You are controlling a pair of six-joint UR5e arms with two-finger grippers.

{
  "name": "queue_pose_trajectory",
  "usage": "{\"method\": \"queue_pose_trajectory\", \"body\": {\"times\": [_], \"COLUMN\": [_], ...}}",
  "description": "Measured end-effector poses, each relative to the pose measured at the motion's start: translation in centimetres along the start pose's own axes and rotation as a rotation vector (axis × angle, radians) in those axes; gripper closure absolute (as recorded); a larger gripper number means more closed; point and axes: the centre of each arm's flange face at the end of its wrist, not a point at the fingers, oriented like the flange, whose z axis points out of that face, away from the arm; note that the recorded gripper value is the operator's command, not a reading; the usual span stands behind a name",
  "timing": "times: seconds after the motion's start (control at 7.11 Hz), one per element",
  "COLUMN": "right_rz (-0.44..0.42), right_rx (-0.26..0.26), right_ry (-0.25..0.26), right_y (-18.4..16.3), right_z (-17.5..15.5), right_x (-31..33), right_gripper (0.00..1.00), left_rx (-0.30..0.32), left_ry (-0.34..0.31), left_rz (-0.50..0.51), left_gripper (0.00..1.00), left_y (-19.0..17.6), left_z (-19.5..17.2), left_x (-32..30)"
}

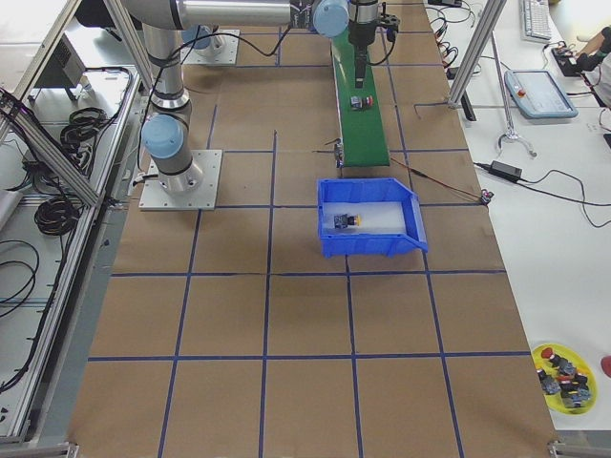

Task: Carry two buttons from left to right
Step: 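Move the right gripper back to the belt and grasp the red button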

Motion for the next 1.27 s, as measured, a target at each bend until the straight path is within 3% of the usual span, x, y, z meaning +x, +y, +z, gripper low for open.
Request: {"method": "queue_pose_trajectory", "body": {"times": [0.42, 0.56, 0.84, 1.27], "right_rz": [-0.063, -0.070, -0.062, -0.042], "right_rx": [0.032, 0.013, -0.052, -0.011], "right_ry": [-0.012, -0.025, -0.108, -0.150], "right_y": [-0.9, -1.4, -2.2, -2.7], "right_z": [3.8, 5.7, 9.3, 12.8], "right_x": [-5.5, -6.4, -7.2, -6.8], "right_gripper": [0.01, 0.01, 0.01, 0.01], "left_rx": [-0.001, -0.001, -0.002, -0.001], "left_ry": [0.000, 0.000, 0.000, 0.000], "left_rz": [0.000, 0.000, 0.000, -0.001], "left_gripper": [0.00, 0.00, 0.00, 0.00], "left_y": [0.0, 0.0, 0.1, 0.1], "left_z": [0.1, 0.1, 0.1, 0.1], "left_x": [0.0, -0.1, -0.1, -0.1]}}
